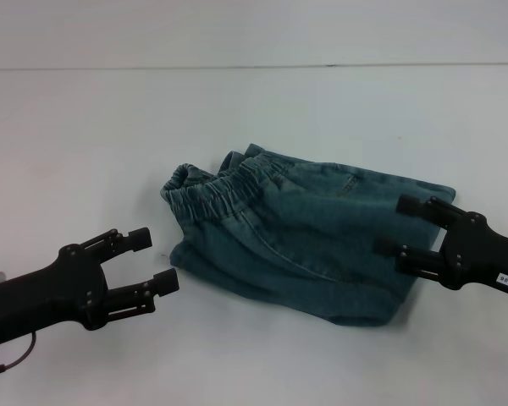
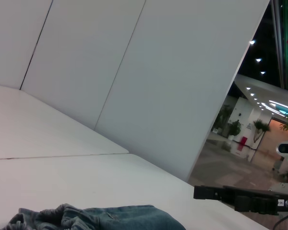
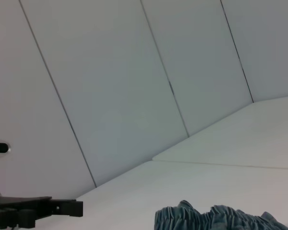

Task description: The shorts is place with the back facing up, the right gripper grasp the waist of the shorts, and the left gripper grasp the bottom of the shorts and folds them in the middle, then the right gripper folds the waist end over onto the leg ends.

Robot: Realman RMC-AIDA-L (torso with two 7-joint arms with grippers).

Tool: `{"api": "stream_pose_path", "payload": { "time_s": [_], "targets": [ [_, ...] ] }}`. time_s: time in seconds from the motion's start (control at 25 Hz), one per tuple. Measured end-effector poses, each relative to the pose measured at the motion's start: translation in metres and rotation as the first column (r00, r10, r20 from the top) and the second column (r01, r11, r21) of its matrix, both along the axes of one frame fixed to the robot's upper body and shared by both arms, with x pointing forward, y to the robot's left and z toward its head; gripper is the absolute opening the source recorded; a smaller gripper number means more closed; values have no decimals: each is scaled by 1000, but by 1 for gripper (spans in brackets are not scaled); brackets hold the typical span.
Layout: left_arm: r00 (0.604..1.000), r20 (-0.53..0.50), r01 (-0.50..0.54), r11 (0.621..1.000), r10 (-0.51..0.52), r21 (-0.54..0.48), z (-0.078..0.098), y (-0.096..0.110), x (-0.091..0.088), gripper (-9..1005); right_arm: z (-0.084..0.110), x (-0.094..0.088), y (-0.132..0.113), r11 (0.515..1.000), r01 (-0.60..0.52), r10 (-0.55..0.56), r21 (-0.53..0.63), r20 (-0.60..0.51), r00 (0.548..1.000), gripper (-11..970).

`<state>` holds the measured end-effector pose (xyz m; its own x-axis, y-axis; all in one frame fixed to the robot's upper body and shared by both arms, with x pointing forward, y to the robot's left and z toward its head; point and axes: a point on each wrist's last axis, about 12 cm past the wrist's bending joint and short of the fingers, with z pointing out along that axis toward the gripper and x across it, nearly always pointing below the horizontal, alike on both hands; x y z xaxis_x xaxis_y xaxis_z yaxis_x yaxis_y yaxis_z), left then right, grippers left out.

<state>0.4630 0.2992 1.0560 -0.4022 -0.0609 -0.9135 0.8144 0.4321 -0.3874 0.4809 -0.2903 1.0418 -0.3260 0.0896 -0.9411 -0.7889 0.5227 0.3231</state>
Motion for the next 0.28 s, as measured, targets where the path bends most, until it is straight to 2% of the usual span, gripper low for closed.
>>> {"api": "stream_pose_path", "payload": {
  "time_s": [0.08, 0.28],
  "targets": [
    [1000, -1, 0, 1000, 0, -1, 0, 0, 0, 910, 0, 0, 0, 1000, 0, 0, 1, 0, 1000, 950],
    [1000, -8, -1, 1000, 1, -4, 0, 0, 0, 910, 1, 0, 0, 1000, -3, 3, 3, 1, 1000, 950]
  ]
}}
